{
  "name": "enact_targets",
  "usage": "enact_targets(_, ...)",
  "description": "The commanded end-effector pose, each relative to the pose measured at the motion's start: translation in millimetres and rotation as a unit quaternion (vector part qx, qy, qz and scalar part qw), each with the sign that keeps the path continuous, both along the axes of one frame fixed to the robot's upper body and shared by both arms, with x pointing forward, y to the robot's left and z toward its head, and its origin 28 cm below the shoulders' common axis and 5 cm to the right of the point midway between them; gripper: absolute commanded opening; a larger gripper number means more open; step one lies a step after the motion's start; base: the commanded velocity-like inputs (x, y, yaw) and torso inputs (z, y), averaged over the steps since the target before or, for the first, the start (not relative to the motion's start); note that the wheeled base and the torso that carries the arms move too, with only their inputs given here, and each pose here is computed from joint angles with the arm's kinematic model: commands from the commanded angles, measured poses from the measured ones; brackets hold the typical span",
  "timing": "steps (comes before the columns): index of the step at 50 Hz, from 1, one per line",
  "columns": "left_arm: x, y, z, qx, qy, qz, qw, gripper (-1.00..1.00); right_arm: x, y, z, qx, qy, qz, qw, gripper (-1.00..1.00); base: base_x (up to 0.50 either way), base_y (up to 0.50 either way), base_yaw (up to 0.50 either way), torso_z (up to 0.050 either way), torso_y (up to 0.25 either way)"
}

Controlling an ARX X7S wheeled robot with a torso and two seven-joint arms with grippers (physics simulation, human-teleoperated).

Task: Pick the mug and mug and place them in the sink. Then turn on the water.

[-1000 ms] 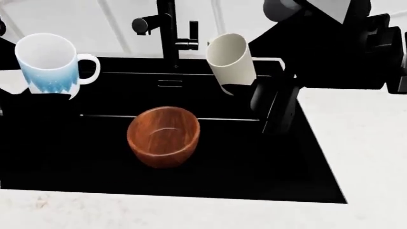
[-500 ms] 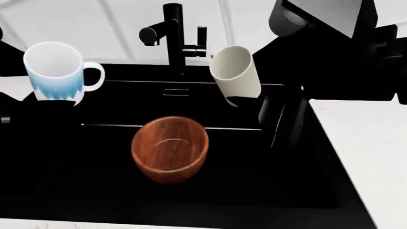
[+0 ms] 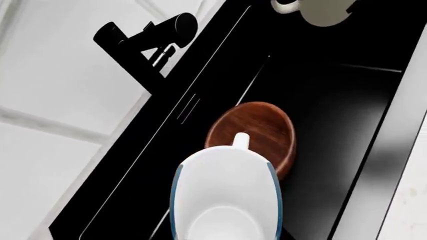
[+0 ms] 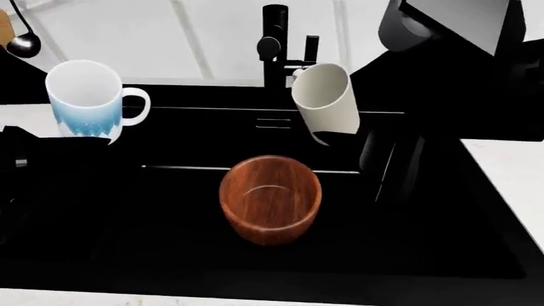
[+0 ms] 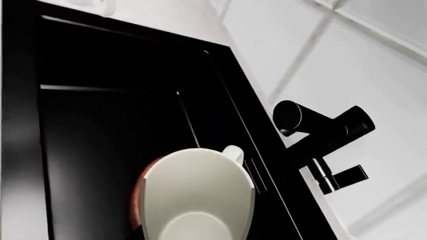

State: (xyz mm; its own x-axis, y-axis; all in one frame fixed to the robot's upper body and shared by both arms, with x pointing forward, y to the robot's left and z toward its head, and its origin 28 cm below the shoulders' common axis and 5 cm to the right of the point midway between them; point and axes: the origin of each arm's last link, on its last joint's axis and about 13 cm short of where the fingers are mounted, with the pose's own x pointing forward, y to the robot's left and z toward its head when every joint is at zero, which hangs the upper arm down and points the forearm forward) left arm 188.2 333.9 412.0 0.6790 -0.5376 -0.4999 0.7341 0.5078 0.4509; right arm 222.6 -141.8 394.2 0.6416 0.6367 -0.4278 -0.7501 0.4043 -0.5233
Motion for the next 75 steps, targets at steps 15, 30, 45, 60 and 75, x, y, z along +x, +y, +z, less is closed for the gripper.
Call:
enact_targets(15,4,-7.4,4,0.004,-0.007,-0.013,1.000,-1.00,-8,-9.4,-2,0.005,-0.006,-0.012,1.000,-1.00,0.01,0.11,0.00,0.000,0.000)
enact_targets(30,5,-8.3,4,0.005,-0.004,-0.016,1.000,-1.00,-6,-10.6,-2,0.004,-0.011,-0.011,1.000,-1.00,0.01,0.18,0.00,0.001,0.002)
enact_targets(45,5,-7.8,4,0.006,-0.004,-0.016,1.000,-1.00,-9,-13.2,-3,-0.001,-0.002,-0.015,1.000,-1.00,0.04,0.33,0.00,0.000,0.001)
enact_targets(60,5,-7.0,2,0.006,0.000,-0.014,1.000,-1.00,-12,-13.6,-5,-0.017,0.011,-0.008,1.000,-1.00,0.03,0.25,0.00,0.000,0.001)
enact_targets(75,9,-8.5,1,0.006,0.001,-0.020,1.000,-1.00,-11,-21.1,-7,-0.085,0.047,-0.026,0.995,-1.00,0.00,0.00,0.00,0.001,0.001)
